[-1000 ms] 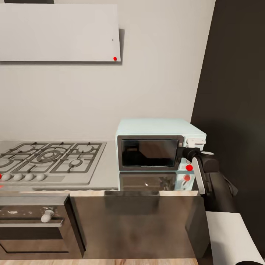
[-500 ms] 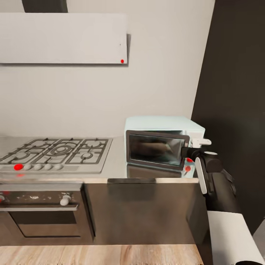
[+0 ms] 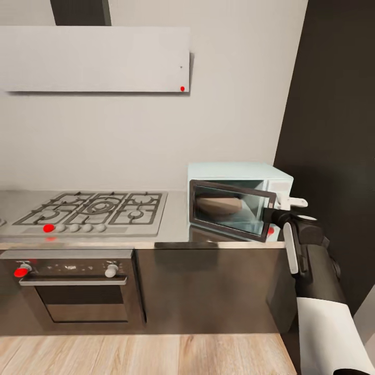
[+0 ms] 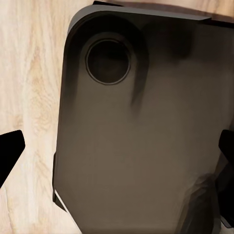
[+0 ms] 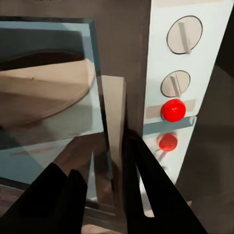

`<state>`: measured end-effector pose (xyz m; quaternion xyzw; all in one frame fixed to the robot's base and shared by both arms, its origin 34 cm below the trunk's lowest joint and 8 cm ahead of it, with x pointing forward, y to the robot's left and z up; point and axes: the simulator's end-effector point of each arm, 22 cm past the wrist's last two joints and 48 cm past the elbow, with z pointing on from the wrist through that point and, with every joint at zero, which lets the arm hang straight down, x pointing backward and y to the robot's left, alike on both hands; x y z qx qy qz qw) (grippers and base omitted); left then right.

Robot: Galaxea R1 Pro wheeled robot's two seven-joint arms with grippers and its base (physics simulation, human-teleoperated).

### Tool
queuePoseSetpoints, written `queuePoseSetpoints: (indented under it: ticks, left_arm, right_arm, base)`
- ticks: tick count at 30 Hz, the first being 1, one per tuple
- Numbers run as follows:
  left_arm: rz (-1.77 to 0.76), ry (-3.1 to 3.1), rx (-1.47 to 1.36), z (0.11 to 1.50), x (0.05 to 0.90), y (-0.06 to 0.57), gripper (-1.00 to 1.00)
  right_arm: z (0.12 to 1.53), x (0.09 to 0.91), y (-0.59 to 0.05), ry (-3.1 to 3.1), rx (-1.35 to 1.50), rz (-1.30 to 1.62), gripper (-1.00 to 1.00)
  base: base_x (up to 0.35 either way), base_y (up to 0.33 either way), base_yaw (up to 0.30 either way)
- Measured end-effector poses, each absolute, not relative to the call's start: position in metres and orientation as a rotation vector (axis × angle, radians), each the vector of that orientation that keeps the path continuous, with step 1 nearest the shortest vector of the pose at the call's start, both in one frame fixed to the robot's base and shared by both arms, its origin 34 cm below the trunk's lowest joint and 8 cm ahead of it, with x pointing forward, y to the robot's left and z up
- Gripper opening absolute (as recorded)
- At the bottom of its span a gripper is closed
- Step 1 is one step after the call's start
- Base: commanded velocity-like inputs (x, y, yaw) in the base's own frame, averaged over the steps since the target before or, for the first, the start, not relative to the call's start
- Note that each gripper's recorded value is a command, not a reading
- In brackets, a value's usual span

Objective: In the kitchen, take the popcorn bag from the countertop, put it into the microwave, and heat it until the popcorn is cooked so the cooked popcorn ends up inside the bag.

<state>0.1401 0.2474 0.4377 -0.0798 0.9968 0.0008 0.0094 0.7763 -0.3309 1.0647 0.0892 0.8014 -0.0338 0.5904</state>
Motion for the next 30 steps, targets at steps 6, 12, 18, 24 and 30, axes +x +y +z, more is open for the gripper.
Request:
queuePoseSetpoints:
  ticks: [6,12,18,24,30]
  left_arm:
    - [0.003,3.113,-0.249,0.438,0.140,0.248,1.00]
    - [0.003,3.113,-0.249,0.438,0.140,0.248,1.00]
    - [0.003,3.113,-0.249,0.438,0.140,0.248,1.00]
    - [0.003,3.113,-0.249,0.438,0.140,0.248,1.00]
    - [0.002,3.113,-0.251,0.438,0.140,0.247,1.00]
  right_arm:
    - [1.065,0.777,-0.331,1.866,0.201,-0.057,-1.00]
    - [1.062,0.777,-0.335,1.872,0.204,-0.078,1.00]
    - [1.062,0.775,-0.340,1.875,0.207,-0.108,1.00]
    - [1.065,0.775,-0.326,1.885,0.161,-0.042,1.00]
    - [1.068,0.762,-0.359,1.912,0.063,-0.032,1.00]
  base:
    - [0.000,0.000,0.000]
    - [0.000,0.000,0.000]
    - [0.000,0.000,0.000]
    - [0.000,0.000,0.000]
    - [0.000,0.000,0.000]
